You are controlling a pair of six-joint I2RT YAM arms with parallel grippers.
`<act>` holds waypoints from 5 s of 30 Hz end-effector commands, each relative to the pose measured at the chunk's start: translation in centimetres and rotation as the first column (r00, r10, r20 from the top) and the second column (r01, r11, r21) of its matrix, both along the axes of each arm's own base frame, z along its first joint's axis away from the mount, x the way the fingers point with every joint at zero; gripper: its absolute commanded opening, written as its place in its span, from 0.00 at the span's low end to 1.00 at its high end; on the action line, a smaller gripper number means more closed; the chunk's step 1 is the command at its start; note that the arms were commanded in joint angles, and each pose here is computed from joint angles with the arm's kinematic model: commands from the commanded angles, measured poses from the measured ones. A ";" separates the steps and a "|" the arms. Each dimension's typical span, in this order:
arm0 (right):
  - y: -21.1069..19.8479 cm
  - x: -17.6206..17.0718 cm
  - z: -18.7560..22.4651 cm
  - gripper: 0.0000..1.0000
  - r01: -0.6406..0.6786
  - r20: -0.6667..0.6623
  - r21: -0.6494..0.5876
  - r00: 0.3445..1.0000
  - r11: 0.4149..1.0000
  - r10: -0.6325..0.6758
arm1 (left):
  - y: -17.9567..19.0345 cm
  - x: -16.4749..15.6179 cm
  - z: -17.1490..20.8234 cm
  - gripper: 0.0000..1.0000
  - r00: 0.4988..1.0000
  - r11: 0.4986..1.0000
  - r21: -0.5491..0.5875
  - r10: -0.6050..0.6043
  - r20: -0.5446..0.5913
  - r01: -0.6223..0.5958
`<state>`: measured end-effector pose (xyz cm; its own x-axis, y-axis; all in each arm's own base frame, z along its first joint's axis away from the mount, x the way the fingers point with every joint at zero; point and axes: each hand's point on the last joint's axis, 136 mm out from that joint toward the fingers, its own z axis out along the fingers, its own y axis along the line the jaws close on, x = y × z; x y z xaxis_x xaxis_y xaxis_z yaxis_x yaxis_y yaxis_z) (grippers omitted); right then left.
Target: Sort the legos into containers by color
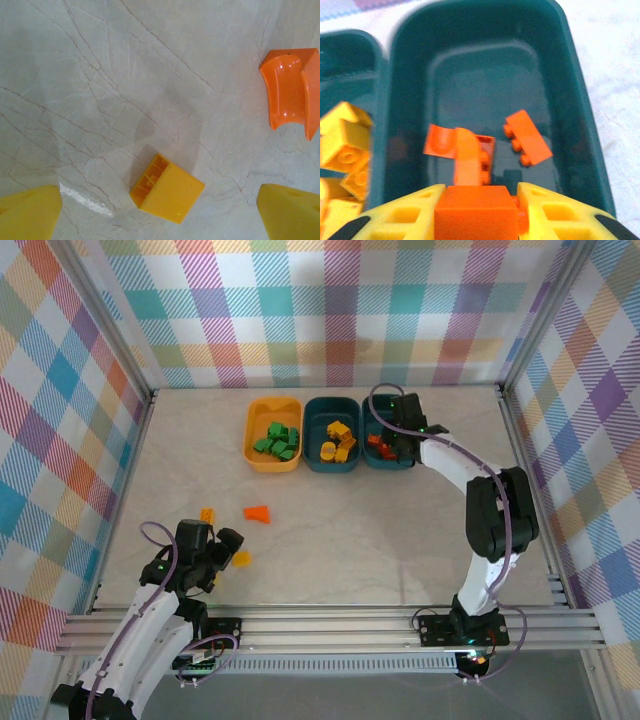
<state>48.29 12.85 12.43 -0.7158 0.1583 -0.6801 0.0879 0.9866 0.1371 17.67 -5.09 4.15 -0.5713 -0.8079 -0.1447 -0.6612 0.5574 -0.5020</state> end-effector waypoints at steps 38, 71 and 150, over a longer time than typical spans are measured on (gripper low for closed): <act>36.1 -15.6 -10.5 0.81 -0.866 -0.170 -0.113 0.500 0.487 0.849 | 2.5 0.8 1.5 1.00 0.975 0.965 -0.155 0.201 -0.090 -0.213; 6.1 -3.4 2.6 0.31 -0.138 0.053 -0.041 0.989 0.990 0.140 | 5.6 7.4 1.7 1.00 0.863 0.865 -0.145 0.437 -0.253 -0.480; 2.5 -16.4 -0.1 0.76 -0.080 0.118 0.115 0.991 0.990 0.067 | 0.9 15.4 5.2 0.65 0.948 0.956 -0.115 0.241 -0.208 -0.268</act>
